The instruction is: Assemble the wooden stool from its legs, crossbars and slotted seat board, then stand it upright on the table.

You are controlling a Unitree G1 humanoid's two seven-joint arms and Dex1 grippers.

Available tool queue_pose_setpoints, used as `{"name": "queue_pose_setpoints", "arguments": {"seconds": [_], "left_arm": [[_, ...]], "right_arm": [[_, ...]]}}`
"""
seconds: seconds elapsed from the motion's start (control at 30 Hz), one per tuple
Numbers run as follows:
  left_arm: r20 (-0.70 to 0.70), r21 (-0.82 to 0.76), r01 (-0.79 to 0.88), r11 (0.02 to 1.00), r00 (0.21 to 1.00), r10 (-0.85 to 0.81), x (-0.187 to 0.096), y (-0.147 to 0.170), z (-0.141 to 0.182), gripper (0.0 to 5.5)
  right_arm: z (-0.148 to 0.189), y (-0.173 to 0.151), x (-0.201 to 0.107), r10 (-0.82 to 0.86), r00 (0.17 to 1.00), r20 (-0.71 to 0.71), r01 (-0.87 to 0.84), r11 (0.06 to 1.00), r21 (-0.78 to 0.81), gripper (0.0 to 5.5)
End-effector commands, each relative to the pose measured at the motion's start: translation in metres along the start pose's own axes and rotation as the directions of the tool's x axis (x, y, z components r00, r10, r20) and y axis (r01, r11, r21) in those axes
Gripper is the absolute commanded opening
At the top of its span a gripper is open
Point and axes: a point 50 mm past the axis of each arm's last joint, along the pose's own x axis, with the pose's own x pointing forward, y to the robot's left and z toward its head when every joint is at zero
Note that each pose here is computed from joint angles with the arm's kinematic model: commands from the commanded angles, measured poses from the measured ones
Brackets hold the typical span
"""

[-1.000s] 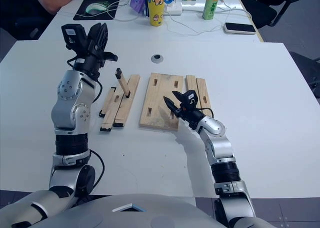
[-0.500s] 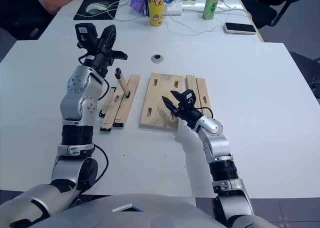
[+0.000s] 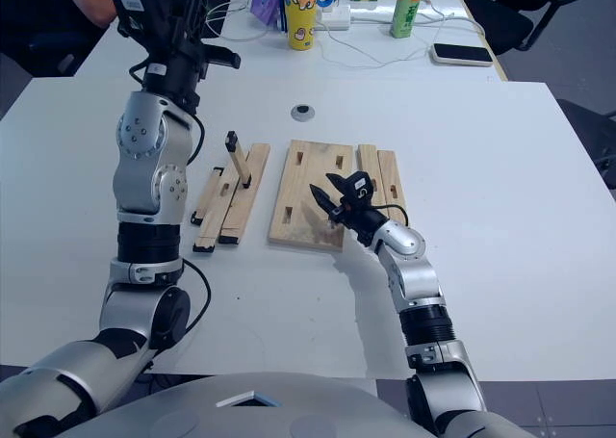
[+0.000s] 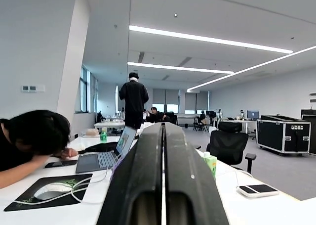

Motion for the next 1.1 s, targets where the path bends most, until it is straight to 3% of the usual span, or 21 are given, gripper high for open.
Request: {"name": "queue_pose_setpoints", "arguments": {"seconds": [0.03, 0.13, 0.2, 0.3, 0.47, 0.63, 0.9, 1.1], "left_arm": [[-0.343, -0.043, 0.028, 0.999, 0.938, -0.041, -0.027, -0.006, -0.069, 0.02], [-0.686, -0.1, -0.065, 0.993, 0.727, -0.021, -0.077, -0.006, -0.131, 0.02], [-0.737, -0.102, -0.127, 0.987, 0.676, 0.011, -0.092, -0.003, -0.14, 0.02], [-0.648, -0.114, -0.092, 0.989, 0.762, -0.004, -0.072, -0.009, -0.123, 0.02], [-0.568, -0.059, -0.046, 0.997, 0.823, 0.005, -0.053, -0.013, -0.106, 0.02], [-0.27, 0.024, -0.027, 0.999, 0.962, 0.033, -0.032, -0.011, -0.065, 0.02], [-0.05, 0.015, -0.006, 1.0, 0.999, 0.007, -0.004, -0.006, -0.025, 0.02], [0.155, 0.018, -0.004, 1.0, 0.988, 0.001, 0.02, -0.008, 0.028, 0.02]], "right_arm": [[0.003, 0.002, 0.003, 0.004, 1.0, 0.012, -0.004, 1.0, -0.009, 2.21], [0.003, 0.003, 0.004, 0.006, 1.0, 0.013, -0.006, 1.0, -0.008, 2.21], [0.003, 0.003, 0.003, 0.005, 1.0, 0.009, -0.005, 1.0, -0.012, 2.21], [0.004, 0.002, 0.002, -0.001, 1.0, 0.009, 0.001, 1.0, -0.015, 2.21], [0.003, 0.002, 0.004, -0.001, 1.0, 0.006, 0.001, 1.0, -0.015, 2.21], [0.0, 0.004, 0.004, 0.01, 1.0, -0.003, -0.01, 1.0, -0.009, 2.21], [0.002, 0.009, 0.008, 0.033, 0.999, 0.006, -0.033, 0.999, 0.006, 2.21], [-0.001, 0.011, 0.008, 0.039, 0.999, -0.004, -0.039, 0.999, 0.007, 2.21]]}}
